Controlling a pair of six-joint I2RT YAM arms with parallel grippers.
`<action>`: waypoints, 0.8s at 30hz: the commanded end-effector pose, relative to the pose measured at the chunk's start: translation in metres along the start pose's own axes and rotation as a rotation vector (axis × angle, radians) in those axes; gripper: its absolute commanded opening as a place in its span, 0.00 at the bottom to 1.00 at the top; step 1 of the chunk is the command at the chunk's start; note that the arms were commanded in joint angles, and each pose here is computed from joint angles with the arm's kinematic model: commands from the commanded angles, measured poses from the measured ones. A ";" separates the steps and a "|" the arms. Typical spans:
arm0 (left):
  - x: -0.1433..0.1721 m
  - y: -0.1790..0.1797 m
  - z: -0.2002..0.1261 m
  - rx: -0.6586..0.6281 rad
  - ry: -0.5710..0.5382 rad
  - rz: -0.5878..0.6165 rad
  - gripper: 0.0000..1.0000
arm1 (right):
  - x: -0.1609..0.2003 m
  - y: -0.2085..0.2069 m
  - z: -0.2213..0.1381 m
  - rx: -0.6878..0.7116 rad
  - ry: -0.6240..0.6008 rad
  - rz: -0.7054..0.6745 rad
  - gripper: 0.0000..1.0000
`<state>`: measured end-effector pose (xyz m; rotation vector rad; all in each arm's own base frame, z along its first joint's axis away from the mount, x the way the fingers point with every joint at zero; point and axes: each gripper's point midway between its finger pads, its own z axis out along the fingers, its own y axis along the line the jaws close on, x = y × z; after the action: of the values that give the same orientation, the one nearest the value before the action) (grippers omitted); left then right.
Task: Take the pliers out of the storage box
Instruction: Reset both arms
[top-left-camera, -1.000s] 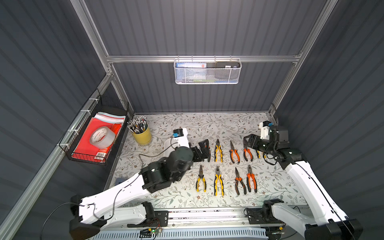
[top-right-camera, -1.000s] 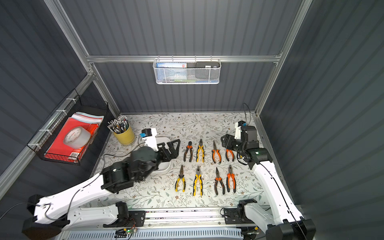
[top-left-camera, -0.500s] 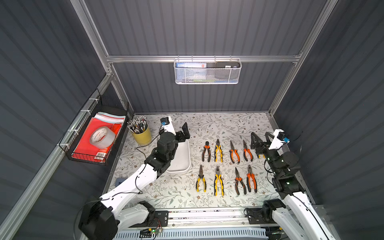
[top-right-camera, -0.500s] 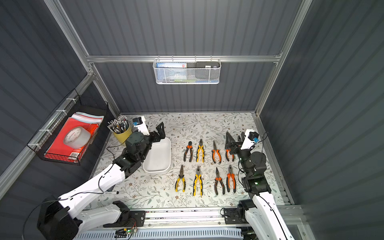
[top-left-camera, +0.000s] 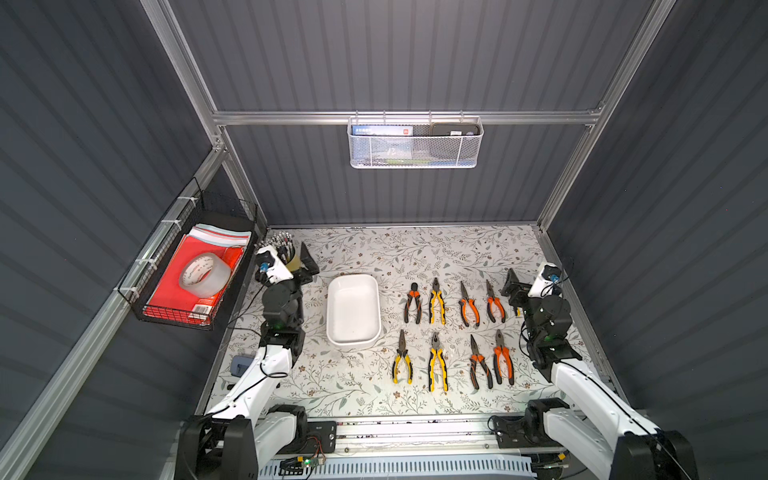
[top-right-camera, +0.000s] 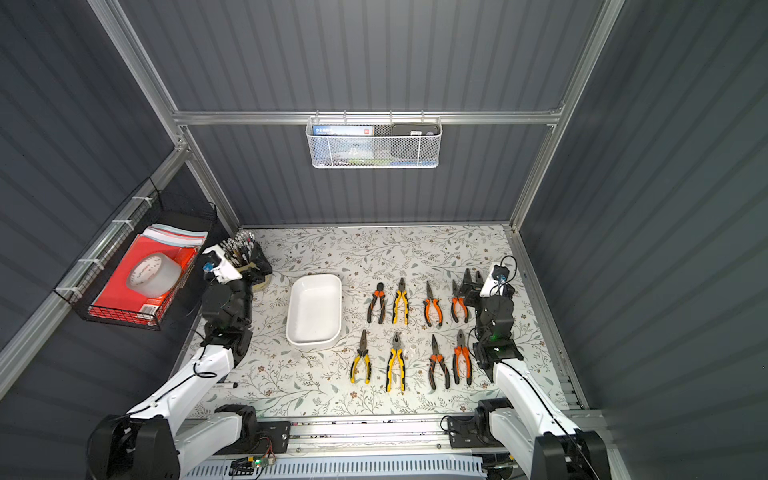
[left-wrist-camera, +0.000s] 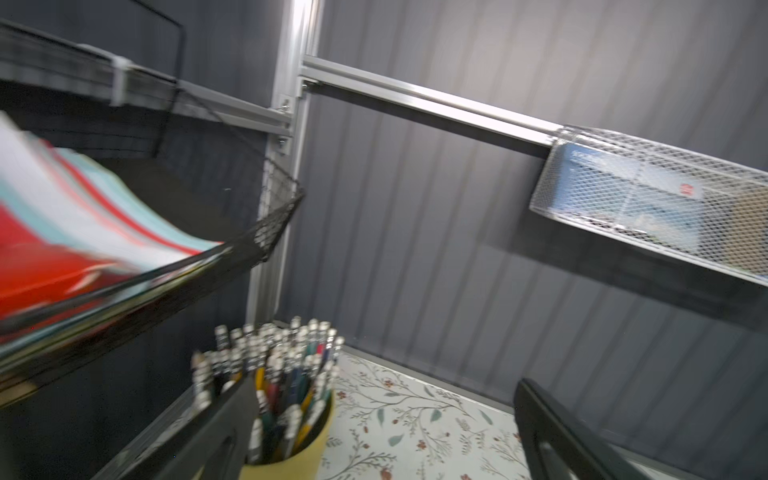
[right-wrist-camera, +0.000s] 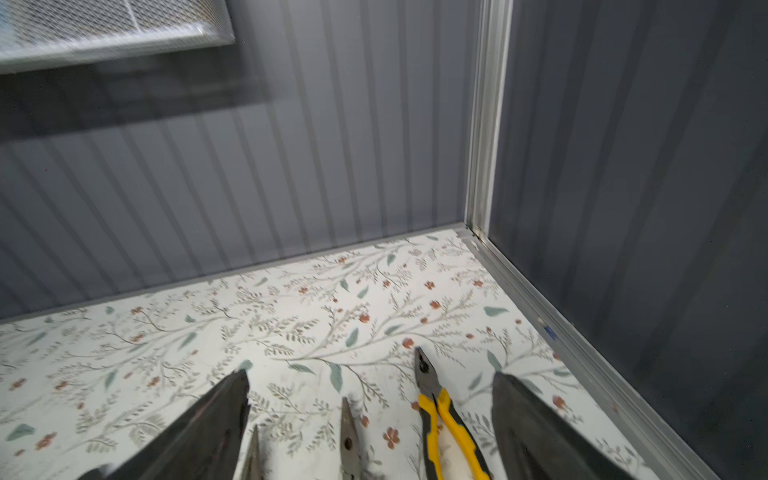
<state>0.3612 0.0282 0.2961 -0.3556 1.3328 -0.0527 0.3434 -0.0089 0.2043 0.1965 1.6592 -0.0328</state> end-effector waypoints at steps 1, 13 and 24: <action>-0.020 0.003 -0.019 0.058 -0.156 -0.050 1.00 | 0.006 -0.014 0.001 0.010 -0.040 0.043 0.94; 0.041 0.039 -0.014 -0.074 -0.033 0.031 0.99 | 0.065 -0.006 0.039 -0.103 0.057 0.022 0.99; 0.081 0.055 -0.009 -0.125 -0.001 0.051 0.99 | 0.072 0.012 0.038 -0.206 0.014 -0.026 0.99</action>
<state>0.3647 0.0534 0.1984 -0.4233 1.3909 0.0465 0.3727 0.0010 0.1149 0.0566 1.7259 0.1169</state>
